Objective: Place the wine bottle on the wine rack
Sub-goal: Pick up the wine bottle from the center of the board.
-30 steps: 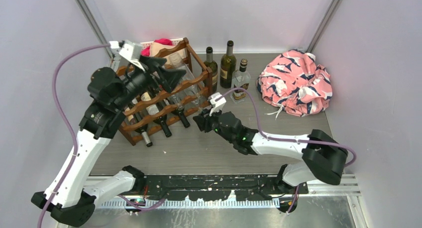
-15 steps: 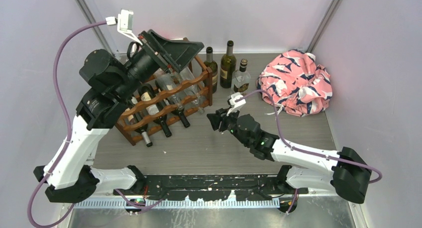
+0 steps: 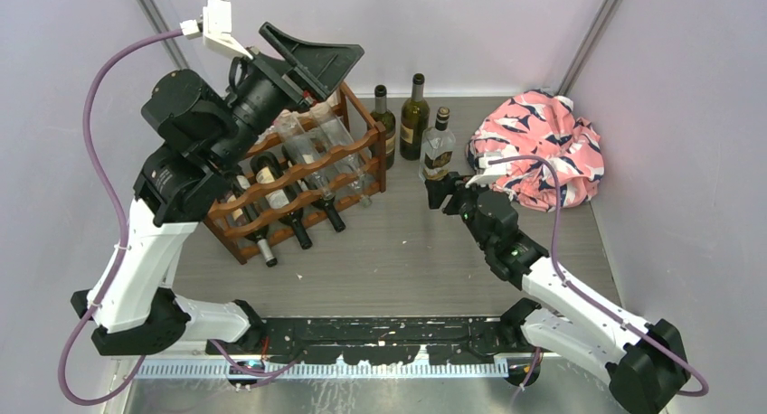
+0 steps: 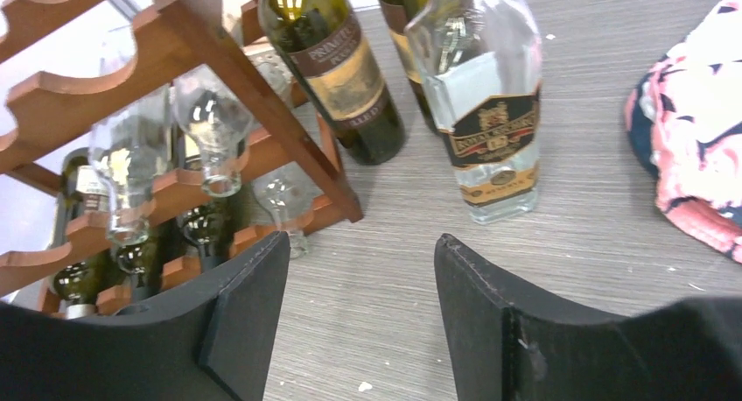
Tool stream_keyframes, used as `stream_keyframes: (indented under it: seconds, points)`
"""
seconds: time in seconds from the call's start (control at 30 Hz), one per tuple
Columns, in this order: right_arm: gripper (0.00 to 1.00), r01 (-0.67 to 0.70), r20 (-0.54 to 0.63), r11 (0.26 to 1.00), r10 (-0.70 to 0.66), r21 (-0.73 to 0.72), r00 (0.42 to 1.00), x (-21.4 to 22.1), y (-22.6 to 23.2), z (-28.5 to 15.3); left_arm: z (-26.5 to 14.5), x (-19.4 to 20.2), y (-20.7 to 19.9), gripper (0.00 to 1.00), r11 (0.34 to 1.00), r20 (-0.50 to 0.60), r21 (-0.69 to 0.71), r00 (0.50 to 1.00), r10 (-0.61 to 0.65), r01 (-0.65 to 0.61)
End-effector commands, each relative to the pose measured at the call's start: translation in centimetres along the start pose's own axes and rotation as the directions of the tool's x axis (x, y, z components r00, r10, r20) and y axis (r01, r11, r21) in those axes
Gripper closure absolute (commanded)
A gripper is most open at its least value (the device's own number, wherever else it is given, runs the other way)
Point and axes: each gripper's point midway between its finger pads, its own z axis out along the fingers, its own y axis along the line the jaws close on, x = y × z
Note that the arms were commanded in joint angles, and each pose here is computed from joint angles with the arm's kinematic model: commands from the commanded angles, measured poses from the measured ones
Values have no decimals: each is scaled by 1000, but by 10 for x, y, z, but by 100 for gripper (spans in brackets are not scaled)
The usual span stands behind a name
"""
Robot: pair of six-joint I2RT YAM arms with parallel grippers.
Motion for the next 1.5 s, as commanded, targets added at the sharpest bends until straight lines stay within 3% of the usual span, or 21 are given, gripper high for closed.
stream_keyframes:
  seconds: [0.0, 0.23, 0.4, 0.53, 0.7, 0.93, 1.23, 1.47]
  points:
    - [29, -22, 17, 1000, 22, 7, 1000, -19, -4, -2, -8, -18, -11, 0, 999, 49, 19, 998, 27, -28]
    - [8, 18, 33, 999, -20, 51, 999, -50, -18, 0, -13, 7, 33, 0, 951, 28, -26, 951, 307, -307]
    - [2, 15, 0, 1000, -15, 26, 1000, -67, -23, 9, -14, 42, 76, 0, 897, -119, 19, 890, 441, -442]
    - [1, -28, -44, 1000, 27, -11, 999, -76, -29, 25, -14, 48, 113, 0, 910, -174, 97, 893, 415, -404]
    - [0, -17, -98, 999, 14, -37, 995, -92, -27, 48, -15, 48, 153, 0, 912, -207, 49, 890, 407, -406]
    - [0, 50, -171, 995, -64, -84, 983, -103, -18, 76, -35, 58, 167, 0, 888, -243, 38, 858, 453, -458]
    - [0, 173, -279, 985, -167, -1, 946, -104, -40, 105, -52, 70, 180, 0, 878, -249, 24, 847, 469, -479]
    - [11, 245, -323, 969, -228, 13, 919, -101, -43, 126, -49, 79, 181, 0, 886, -262, 55, 850, 457, -460]
